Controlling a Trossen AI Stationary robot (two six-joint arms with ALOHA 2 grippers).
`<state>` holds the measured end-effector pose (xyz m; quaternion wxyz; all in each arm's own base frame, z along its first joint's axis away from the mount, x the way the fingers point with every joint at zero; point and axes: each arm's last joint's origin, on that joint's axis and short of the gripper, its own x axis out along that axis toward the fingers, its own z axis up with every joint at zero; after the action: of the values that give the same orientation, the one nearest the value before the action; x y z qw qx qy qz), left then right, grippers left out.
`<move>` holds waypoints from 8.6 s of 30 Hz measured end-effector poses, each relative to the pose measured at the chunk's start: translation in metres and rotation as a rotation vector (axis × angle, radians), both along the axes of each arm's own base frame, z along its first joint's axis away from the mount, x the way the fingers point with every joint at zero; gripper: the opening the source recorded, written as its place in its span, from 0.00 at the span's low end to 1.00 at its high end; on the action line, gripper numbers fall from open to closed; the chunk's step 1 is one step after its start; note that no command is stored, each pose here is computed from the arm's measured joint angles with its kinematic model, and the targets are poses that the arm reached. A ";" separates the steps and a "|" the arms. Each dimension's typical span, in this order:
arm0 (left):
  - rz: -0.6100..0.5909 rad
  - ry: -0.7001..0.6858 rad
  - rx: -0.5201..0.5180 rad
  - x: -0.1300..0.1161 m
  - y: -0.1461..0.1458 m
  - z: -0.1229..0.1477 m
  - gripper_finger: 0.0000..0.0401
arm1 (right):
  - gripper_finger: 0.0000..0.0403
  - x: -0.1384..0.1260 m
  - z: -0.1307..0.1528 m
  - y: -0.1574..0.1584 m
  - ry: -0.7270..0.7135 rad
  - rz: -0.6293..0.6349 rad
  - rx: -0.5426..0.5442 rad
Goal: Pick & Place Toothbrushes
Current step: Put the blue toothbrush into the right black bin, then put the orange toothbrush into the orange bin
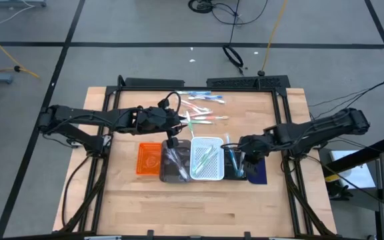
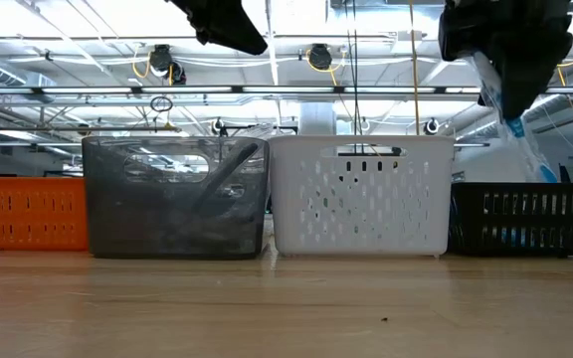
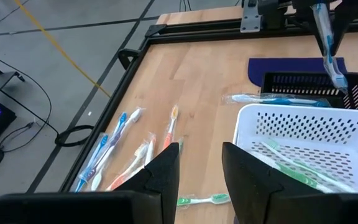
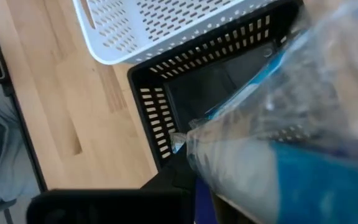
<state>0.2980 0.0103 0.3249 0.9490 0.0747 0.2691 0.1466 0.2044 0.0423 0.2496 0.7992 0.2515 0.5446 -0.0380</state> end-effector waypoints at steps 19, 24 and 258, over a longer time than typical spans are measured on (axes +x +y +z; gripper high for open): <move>0.000 0.001 0.004 0.000 0.000 0.000 0.30 | 0.37 0.007 -0.005 0.000 -0.015 0.046 -0.069; 0.037 0.022 0.041 -0.001 0.002 -0.001 0.30 | 0.44 0.007 -0.005 -0.001 -0.024 0.062 -0.098; -0.351 0.178 -0.053 0.008 0.051 -0.032 0.36 | 0.00 0.056 0.028 -0.078 -1.163 0.014 -0.282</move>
<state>0.3064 0.0614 0.2934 0.9340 0.1082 0.3386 -0.0352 0.2606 -0.0361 0.2775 0.9921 0.1189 0.0090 0.0394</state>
